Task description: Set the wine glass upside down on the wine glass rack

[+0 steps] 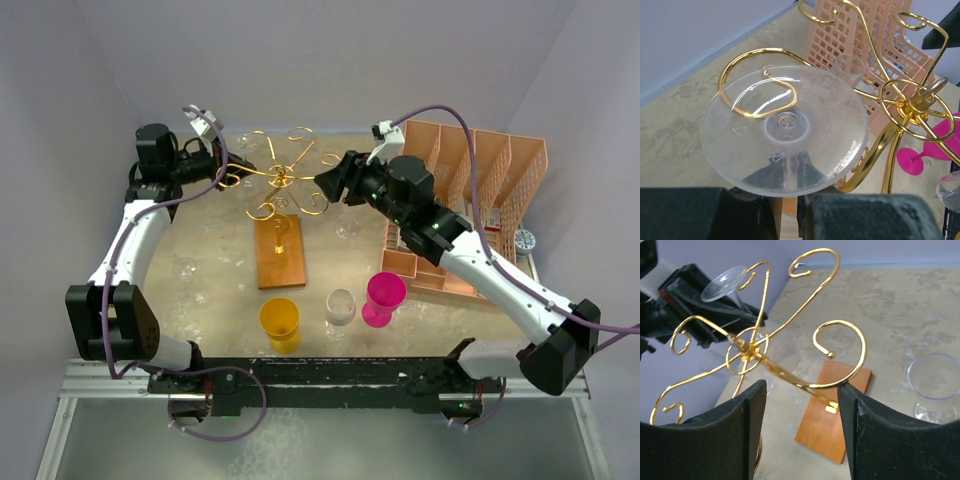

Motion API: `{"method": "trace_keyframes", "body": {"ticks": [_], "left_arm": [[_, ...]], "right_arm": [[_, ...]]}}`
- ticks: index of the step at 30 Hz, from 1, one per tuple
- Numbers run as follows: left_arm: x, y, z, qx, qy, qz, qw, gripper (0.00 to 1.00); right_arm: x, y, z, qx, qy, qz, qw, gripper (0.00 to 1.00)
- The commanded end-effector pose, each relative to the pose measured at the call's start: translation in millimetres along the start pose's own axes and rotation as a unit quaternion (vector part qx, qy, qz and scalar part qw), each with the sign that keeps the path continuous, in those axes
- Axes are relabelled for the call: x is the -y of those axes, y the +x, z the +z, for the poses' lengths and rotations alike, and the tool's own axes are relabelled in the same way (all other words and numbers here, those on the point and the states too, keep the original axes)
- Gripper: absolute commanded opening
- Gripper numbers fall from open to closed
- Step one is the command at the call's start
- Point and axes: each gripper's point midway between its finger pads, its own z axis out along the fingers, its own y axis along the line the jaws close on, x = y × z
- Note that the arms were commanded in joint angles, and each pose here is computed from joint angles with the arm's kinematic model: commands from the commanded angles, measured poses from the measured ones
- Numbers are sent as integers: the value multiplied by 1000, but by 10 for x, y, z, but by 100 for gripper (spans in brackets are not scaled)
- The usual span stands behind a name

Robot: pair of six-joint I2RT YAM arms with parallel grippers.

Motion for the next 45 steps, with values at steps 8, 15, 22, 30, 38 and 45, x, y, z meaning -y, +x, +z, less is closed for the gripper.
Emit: {"method": "trace_keyframes", "body": {"ticks": [8, 15, 22, 30, 38, 45], "left_arm": [[95, -375, -20, 43, 0, 49, 998, 0], [124, -288, -21, 37, 3, 37, 999, 0], [142, -132, 30, 31, 3, 21, 999, 0], [106, -233, 134, 41, 12, 8, 999, 0], [35, -262, 193, 46, -2, -18, 999, 0], [-7, -378, 179, 64, -30, -26, 997, 0]], "right_arm": [[-18, -504, 167, 60, 38, -24, 997, 49], [-114, -502, 203, 48, 14, -45, 998, 44], [-121, -396, 95, 41, 1, -29, 999, 55], [-157, -395, -75, 44, -8, -12, 999, 65], [-210, -404, -186, 48, -26, -13, 998, 70], [-437, -214, -236, 8, -104, -46, 994, 70]]}}
